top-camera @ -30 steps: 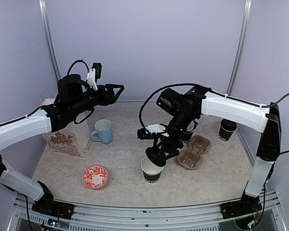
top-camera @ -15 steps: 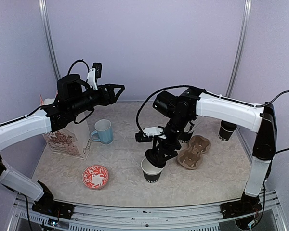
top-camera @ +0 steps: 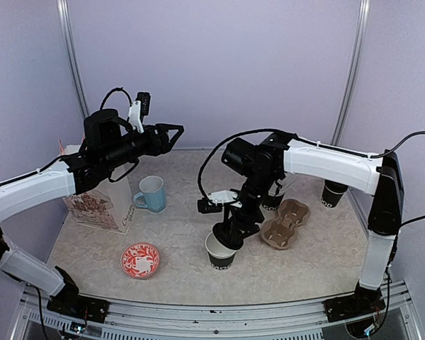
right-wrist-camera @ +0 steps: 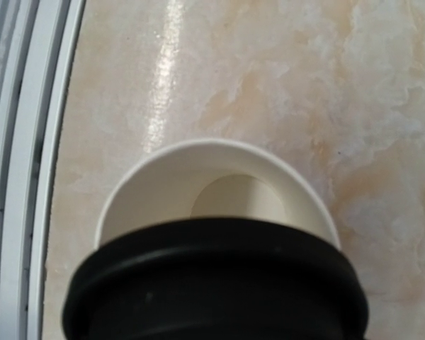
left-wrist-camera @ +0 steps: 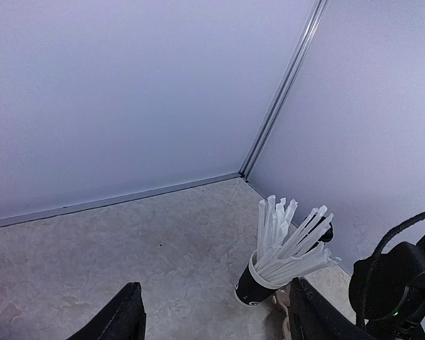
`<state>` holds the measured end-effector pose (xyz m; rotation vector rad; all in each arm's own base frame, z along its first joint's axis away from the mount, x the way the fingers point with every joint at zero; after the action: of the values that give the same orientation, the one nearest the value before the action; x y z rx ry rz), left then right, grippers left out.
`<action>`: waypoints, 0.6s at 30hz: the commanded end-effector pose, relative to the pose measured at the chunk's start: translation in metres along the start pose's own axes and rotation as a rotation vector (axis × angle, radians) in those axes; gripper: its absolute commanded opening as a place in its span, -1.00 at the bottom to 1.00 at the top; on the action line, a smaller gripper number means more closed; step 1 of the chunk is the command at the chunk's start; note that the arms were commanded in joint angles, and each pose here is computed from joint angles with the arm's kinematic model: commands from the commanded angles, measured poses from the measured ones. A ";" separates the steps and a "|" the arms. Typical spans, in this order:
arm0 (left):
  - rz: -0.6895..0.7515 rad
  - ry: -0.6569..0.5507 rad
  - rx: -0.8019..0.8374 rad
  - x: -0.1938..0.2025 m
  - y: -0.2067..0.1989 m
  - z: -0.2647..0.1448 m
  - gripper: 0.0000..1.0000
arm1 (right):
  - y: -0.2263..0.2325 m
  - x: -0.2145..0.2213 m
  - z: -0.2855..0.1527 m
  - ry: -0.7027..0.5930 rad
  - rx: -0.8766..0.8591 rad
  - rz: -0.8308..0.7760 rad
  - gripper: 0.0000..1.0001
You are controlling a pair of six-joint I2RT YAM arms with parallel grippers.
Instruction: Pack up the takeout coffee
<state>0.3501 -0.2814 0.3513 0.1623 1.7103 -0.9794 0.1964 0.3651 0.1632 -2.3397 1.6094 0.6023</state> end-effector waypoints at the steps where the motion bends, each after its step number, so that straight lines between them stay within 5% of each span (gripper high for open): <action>1: 0.004 -0.001 0.017 -0.001 -0.004 0.000 0.36 | 0.000 -0.009 0.003 0.001 0.003 -0.003 0.30; 14: 0.009 0.010 -0.020 0.005 0.000 0.004 0.35 | -0.005 -0.005 0.007 0.086 0.044 0.001 0.32; 18: 0.024 0.057 -0.151 0.018 0.008 0.006 0.36 | -0.003 -0.007 0.009 0.107 0.052 -0.009 0.32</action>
<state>0.3493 -0.2845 0.3425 0.1506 1.7424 -0.9441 0.1986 0.3722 0.1594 -2.3559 1.6306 0.4800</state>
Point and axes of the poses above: each gripper's point midway between its finger pads, its own z axis out along the fingers, its own y axis along the line the jaws close on, x = y × z, the point moved 1 cm from there along -z, back along the fingers, and after that the axes turned 12 degrees about -z, right-handed, at the moved point
